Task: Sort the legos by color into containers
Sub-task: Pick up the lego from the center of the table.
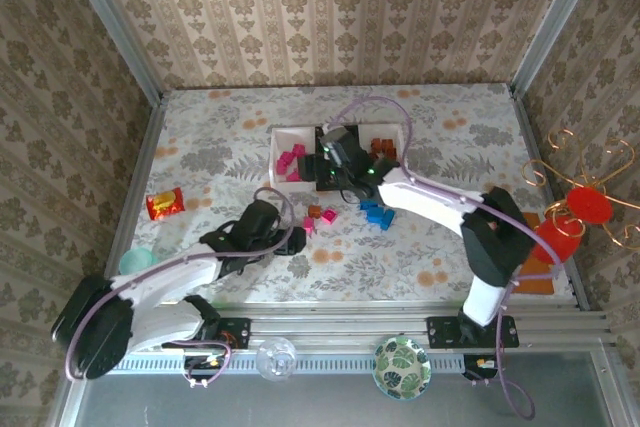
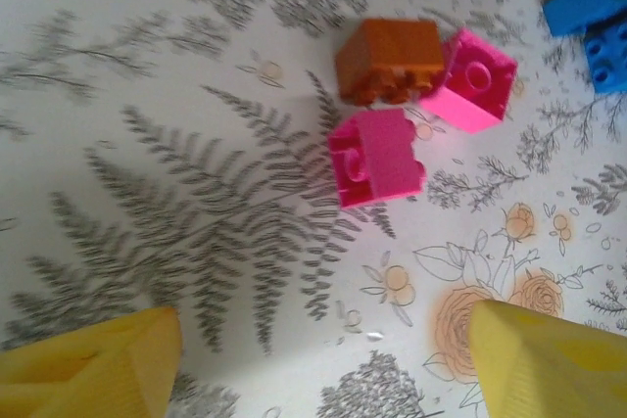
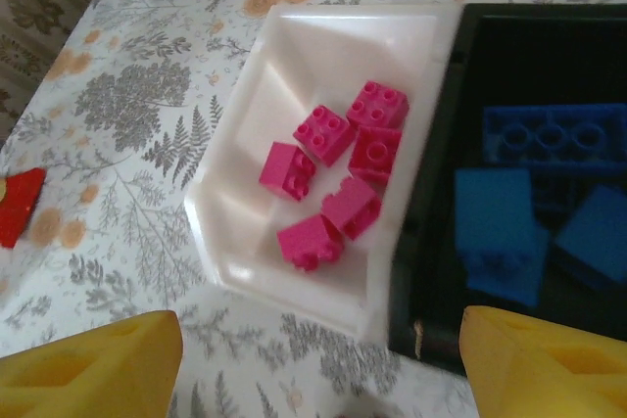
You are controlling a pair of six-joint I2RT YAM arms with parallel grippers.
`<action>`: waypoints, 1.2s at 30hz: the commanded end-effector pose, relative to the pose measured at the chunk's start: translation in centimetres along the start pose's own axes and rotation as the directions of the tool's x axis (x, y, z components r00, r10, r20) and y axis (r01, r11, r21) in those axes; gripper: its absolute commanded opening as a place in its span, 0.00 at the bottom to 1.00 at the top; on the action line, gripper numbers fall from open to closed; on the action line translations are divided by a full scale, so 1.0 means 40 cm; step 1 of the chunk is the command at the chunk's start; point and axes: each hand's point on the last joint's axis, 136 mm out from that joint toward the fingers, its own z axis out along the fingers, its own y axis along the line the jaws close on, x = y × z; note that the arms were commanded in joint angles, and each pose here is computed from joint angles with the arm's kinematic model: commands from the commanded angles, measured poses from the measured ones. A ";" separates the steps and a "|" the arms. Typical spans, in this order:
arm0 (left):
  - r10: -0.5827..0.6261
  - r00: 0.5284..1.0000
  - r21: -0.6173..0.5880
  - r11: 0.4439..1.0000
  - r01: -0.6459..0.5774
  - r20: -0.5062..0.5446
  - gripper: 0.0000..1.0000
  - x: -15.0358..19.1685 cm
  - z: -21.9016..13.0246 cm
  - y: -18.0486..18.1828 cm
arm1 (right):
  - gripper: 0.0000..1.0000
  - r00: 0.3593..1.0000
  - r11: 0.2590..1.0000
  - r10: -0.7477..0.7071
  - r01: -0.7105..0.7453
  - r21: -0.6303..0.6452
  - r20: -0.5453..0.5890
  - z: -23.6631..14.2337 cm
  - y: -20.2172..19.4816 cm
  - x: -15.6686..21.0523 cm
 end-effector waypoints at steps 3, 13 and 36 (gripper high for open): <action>0.132 0.990 0.040 0.990 -0.134 0.040 0.74 -0.061 0.050 -0.100 | 0.77 0.998 0.999 0.039 -0.038 -0.011 0.047 -0.081 -0.038 0.038; 0.181 0.983 -0.120 0.976 -0.180 -0.001 0.51 -0.063 0.144 -0.047 | 0.77 0.994 0.998 0.064 -0.063 -0.011 0.083 -0.201 -0.090 0.088; 0.070 0.984 -0.012 0.998 -0.068 0.165 0.11 -0.185 -0.066 -0.072 | 0.78 0.997 0.997 0.068 -0.069 0.042 0.033 -0.244 -0.173 0.221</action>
